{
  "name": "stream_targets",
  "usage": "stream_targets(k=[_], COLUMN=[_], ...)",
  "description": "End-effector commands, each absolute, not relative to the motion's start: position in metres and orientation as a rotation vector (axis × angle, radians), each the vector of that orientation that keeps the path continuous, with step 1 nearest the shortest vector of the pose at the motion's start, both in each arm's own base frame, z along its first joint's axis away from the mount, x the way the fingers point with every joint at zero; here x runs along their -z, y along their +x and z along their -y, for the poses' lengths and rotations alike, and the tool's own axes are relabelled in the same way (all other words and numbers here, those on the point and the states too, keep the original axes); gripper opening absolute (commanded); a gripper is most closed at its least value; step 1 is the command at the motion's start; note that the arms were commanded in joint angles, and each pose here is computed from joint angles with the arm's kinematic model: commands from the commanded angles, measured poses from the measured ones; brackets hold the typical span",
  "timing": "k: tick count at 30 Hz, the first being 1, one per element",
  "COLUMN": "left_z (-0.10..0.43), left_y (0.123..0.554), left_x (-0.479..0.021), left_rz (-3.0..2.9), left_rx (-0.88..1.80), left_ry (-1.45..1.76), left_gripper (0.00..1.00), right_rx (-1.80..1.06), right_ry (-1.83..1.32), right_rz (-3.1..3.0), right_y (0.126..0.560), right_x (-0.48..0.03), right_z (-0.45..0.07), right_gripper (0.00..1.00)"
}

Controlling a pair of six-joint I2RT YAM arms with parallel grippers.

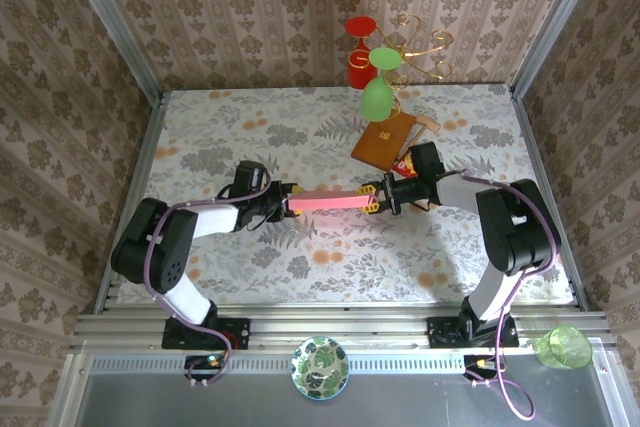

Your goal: Fold the paper box

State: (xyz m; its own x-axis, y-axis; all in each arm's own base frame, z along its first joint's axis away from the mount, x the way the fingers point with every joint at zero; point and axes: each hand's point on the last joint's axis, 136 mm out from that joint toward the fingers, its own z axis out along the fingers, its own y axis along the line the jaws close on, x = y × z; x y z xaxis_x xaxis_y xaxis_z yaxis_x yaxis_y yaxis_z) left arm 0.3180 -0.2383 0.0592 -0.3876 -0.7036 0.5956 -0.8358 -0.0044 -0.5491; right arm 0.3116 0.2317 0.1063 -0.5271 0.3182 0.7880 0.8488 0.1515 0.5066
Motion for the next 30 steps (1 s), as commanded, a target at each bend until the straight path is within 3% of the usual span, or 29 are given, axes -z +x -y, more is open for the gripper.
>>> stream_targets(k=[1, 7, 14, 19, 30], left_z=[0.261, 0.257, 0.232, 0.212, 0.166], left_y=[0.303, 0.294, 0.273, 0.258, 0.243], left_x=[-0.085, -0.092, -0.094, -0.096, -0.097], left_rz=[2.082, 2.097, 2.119, 2.135, 2.101], left_rx=[-1.387, -1.321, -1.136, -0.998, -0.784], left_ry=[1.536, 1.567, 1.685, 1.747, 1.913], left_gripper=[0.34, 0.25, 0.11, 0.06, 0.03], right_rx=[1.353, 1.331, 1.304, 1.308, 1.328], right_ry=[-1.119, -1.118, -1.081, -1.003, -0.862], right_rz=[1.969, 1.980, 2.061, 2.170, 2.383], right_y=[0.319, 0.317, 0.313, 0.312, 0.306], right_x=[-0.094, -0.088, -0.090, -0.110, -0.144], right_z=[-0.234, -0.232, -0.224, -0.217, -0.201], right_gripper=[0.26, 0.29, 0.59, 0.71, 0.77])
